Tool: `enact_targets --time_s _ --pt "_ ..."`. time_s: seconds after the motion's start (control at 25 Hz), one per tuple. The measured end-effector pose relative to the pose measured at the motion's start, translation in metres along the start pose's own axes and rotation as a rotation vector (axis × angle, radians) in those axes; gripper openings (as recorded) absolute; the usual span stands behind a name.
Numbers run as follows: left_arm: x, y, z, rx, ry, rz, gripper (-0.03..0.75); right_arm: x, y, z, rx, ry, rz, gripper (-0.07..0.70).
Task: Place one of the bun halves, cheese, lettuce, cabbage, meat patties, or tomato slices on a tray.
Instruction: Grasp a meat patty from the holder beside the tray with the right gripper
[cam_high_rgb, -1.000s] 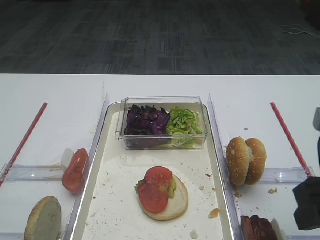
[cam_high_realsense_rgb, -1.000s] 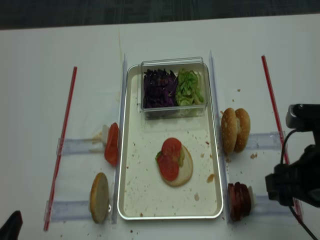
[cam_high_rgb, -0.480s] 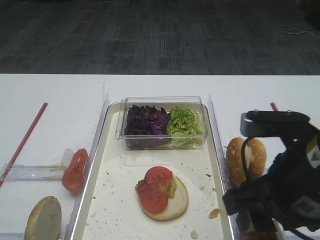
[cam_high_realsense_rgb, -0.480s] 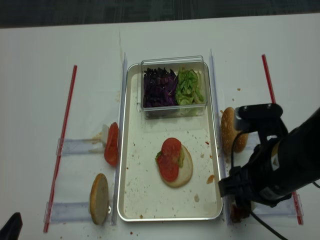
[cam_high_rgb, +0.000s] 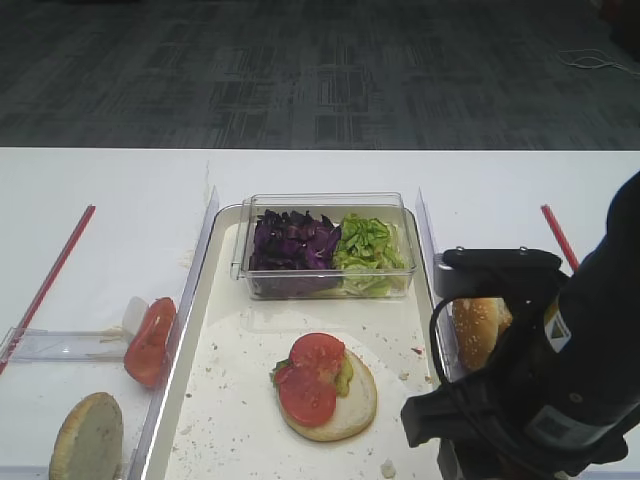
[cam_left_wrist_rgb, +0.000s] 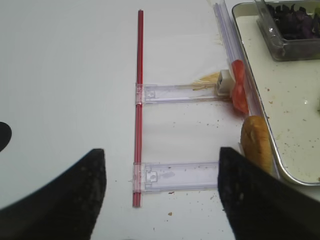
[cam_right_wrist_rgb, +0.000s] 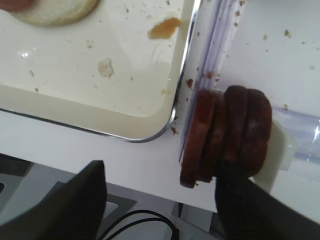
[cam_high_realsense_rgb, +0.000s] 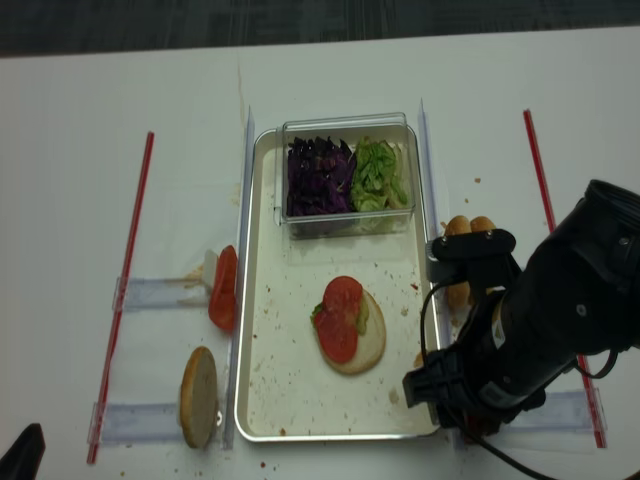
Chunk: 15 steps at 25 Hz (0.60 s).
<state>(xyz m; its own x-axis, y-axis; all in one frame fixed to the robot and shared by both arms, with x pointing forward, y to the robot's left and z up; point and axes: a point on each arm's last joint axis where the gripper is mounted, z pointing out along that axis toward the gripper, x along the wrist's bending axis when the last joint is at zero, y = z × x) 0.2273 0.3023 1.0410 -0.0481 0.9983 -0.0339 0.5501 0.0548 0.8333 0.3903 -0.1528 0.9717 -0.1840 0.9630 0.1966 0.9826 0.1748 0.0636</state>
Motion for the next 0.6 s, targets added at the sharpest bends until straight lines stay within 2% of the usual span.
enact_targets --time_s 0.36,0.6 --pt "0.0 0.0 0.0 0.0 0.0 0.0 0.474 0.002 0.002 0.0 -0.024 0.02 -0.002 0.506" --pt "0.0 0.0 0.0 0.0 0.0 0.0 0.474 0.002 0.005 0.011 0.014 -0.003 -0.001 0.506"
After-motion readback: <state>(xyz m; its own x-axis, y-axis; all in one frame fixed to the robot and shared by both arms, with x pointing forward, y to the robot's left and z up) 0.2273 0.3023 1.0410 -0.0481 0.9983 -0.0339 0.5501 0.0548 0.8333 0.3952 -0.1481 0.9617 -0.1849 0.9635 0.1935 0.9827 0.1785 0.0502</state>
